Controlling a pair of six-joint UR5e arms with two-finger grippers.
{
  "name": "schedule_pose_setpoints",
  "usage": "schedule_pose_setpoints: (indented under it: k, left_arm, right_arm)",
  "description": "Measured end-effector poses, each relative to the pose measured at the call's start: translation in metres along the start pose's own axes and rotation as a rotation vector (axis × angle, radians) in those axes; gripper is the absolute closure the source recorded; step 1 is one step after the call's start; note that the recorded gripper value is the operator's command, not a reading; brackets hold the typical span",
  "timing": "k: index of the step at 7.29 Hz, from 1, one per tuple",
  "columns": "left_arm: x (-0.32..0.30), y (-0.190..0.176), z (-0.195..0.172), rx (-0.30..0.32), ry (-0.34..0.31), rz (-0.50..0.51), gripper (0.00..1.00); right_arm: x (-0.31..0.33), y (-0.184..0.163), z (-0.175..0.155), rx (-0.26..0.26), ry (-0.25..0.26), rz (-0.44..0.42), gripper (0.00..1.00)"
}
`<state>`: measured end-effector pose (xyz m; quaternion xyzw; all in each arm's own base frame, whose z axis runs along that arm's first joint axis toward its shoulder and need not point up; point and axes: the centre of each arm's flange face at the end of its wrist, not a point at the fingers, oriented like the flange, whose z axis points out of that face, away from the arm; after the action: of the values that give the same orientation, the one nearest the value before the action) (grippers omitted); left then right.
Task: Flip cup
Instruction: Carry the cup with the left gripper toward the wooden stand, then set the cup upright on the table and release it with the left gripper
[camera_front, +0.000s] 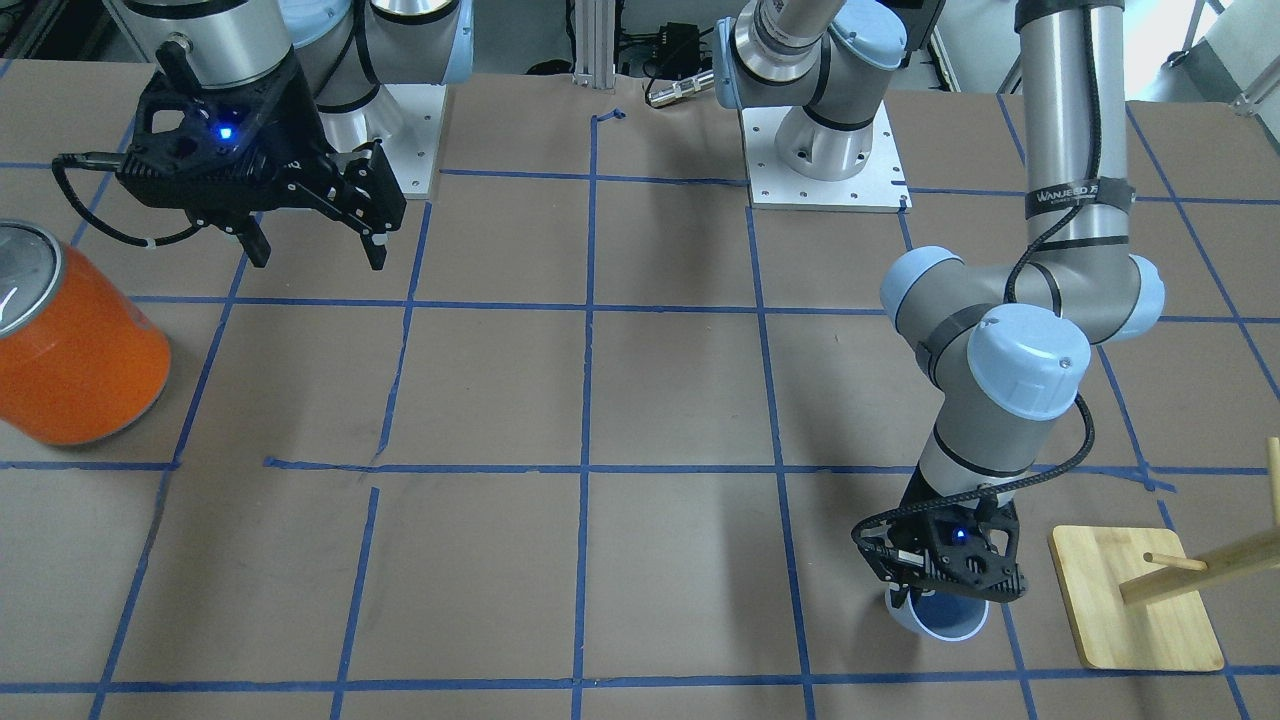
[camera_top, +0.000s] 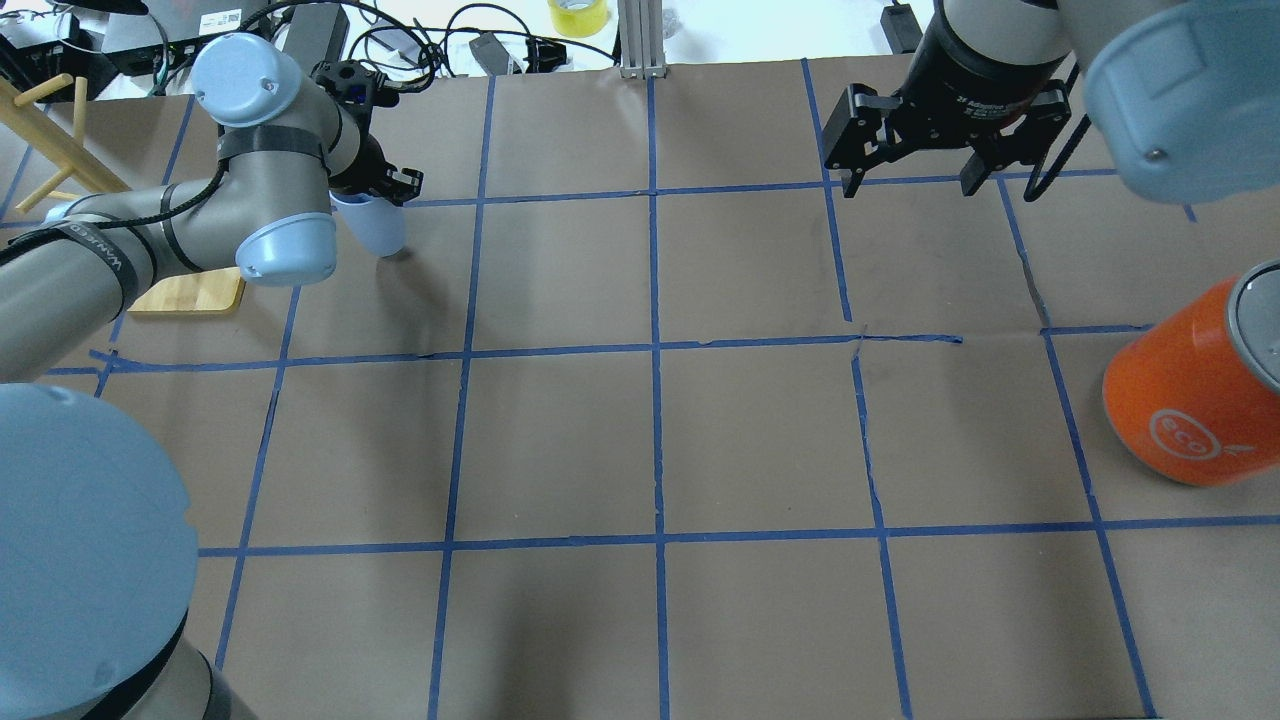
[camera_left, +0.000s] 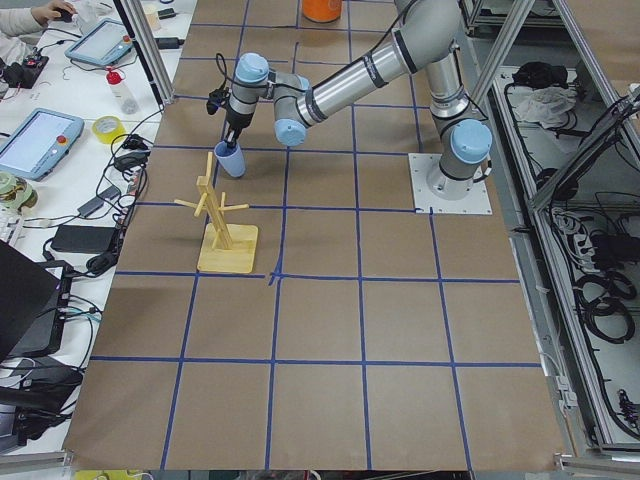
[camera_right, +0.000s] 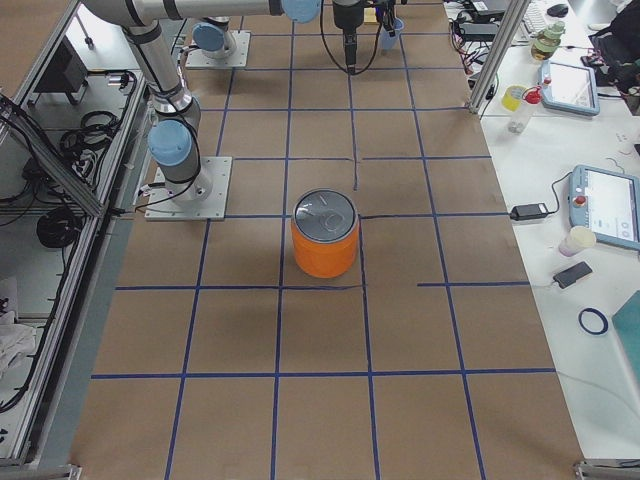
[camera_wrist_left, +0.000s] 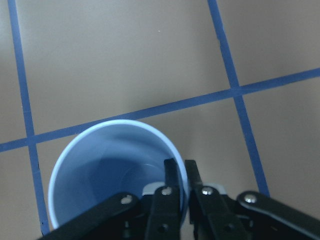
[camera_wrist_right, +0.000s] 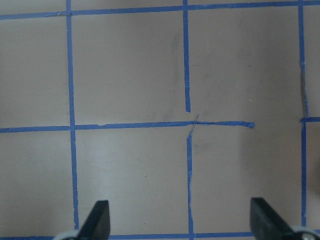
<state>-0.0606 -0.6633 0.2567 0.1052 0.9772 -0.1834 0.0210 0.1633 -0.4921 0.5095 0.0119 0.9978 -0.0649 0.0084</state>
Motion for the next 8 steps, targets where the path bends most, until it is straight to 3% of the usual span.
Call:
schedule_pose_setpoints:
  k: [1, 2, 3, 4, 8]
  left_arm:
    - [0.001, 0.003, 0.002, 0.0, 0.0, -0.001, 0.96]
    - [0.002, 0.007, 0.005, 0.0, 0.0, -0.002, 0.74]
    - [0.003, 0.009, 0.006, 0.0, -0.001, -0.003, 0.29]
    - [0.003, 0.009, 0.006, 0.0, 0.0, -0.004, 0.0]
    - [0.002, 0.001, -0.017, 0.006, -0.006, -0.005, 0.0]
  right_arm:
    - [0.0, 0.0, 0.0, 0.0, 0.0, 0.0, 0.0]
    - [0.0, 0.0, 0.0, 0.0, 0.0, 0.0, 0.0]
    - [0.0, 0.0, 0.0, -0.001, -0.001, 0.0, 0.0]
    - [0.0, 0.0, 0.001, -0.001, -0.003, 0.0, 0.0]
    - [-0.001, 0.0, 0.0, 0.003, -0.007, 0.0, 0.0]
